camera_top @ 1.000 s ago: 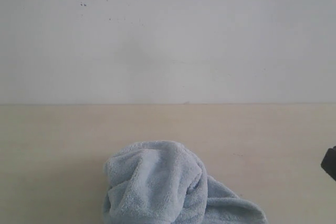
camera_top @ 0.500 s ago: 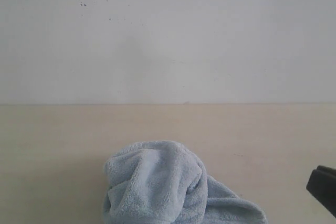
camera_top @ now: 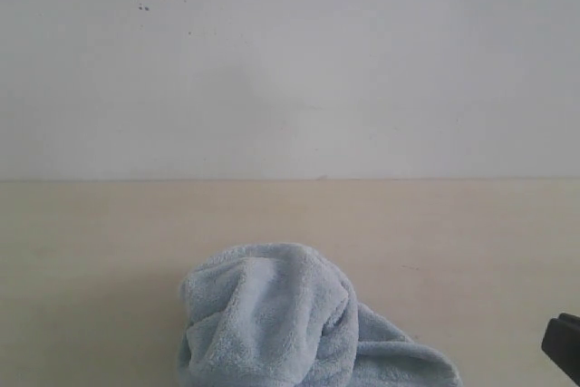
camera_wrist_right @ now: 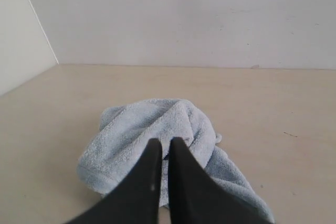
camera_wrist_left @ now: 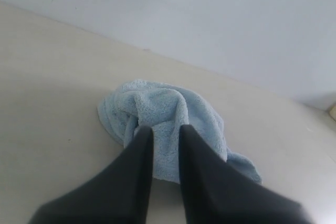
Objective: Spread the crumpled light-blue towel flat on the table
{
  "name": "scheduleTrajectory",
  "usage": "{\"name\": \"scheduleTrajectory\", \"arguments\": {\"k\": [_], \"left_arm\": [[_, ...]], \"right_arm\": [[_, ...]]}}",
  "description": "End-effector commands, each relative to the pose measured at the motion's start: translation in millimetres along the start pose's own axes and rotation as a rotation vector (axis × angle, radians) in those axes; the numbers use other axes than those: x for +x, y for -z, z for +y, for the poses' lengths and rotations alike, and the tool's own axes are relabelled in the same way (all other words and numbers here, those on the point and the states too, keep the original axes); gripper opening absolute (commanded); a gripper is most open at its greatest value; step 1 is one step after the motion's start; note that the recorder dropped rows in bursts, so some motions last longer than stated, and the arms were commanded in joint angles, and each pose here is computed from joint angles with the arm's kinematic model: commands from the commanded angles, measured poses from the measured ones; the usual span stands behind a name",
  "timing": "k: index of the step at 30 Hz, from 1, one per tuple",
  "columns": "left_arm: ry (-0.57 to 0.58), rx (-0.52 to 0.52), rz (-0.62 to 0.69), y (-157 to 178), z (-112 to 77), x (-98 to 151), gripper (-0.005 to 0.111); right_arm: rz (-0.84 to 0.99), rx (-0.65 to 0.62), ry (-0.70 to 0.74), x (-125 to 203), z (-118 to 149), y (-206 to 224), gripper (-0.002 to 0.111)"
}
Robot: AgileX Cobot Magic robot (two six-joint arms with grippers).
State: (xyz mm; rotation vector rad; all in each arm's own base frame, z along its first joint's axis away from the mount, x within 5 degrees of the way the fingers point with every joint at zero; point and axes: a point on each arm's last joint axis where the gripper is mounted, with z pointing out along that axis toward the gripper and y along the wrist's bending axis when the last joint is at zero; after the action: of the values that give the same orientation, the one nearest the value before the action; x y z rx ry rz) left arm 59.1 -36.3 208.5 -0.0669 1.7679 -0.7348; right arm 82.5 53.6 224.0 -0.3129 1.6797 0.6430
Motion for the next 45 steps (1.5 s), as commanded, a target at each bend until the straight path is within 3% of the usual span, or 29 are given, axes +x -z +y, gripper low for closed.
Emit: {"name": "scheduleTrajectory", "arguments": {"k": [1, 17, 20, 25, 33, 36, 39, 41, 45], "left_arm": [[0.008, -0.003, 0.021, -5, 1.3, 1, 0.018], [-0.059, -0.005, 0.088, -29, -2.1, -15, 0.018], [-0.15, 0.019, 0.128, -37, -3.2, -15, 0.018], [-0.177, 0.067, 0.207, -62, -11.4, -32, 0.018], [-0.189, 0.029, 0.334, -115, -3.3, -48, 0.018], [-0.194, 0.015, 0.384, -131, 3.1, -46, 0.018], [-0.198, 0.049, 0.426, -144, 4.9, -43, 0.019], [-0.187, 0.087, 0.454, -151, 4.8, -39, 0.026], [-0.156, 0.122, 0.496, -166, 7.2, -35, 0.054]], "right_arm": [[-0.009, 0.014, -0.012, -1, -1, 0, 0.005], [-0.023, 0.007, -0.017, -2, -1, 0, 0.005], [-0.043, -0.014, -0.01, -4, 1, 0, 0.005], [-0.032, -0.014, -0.013, -6, 0, -3, 0.005], [-0.019, 0.002, 0.033, -44, -3, -24, 0.005], [0.034, 0.011, 0.061, -54, -8, -39, 0.017], [0.103, 0.012, 0.08, -58, -15, -58, 0.045], [0.159, 0.015, 0.065, -58, -21, -72, 0.056], [0.246, 0.022, 0.049, -51, -33, -95, 0.047]]}}
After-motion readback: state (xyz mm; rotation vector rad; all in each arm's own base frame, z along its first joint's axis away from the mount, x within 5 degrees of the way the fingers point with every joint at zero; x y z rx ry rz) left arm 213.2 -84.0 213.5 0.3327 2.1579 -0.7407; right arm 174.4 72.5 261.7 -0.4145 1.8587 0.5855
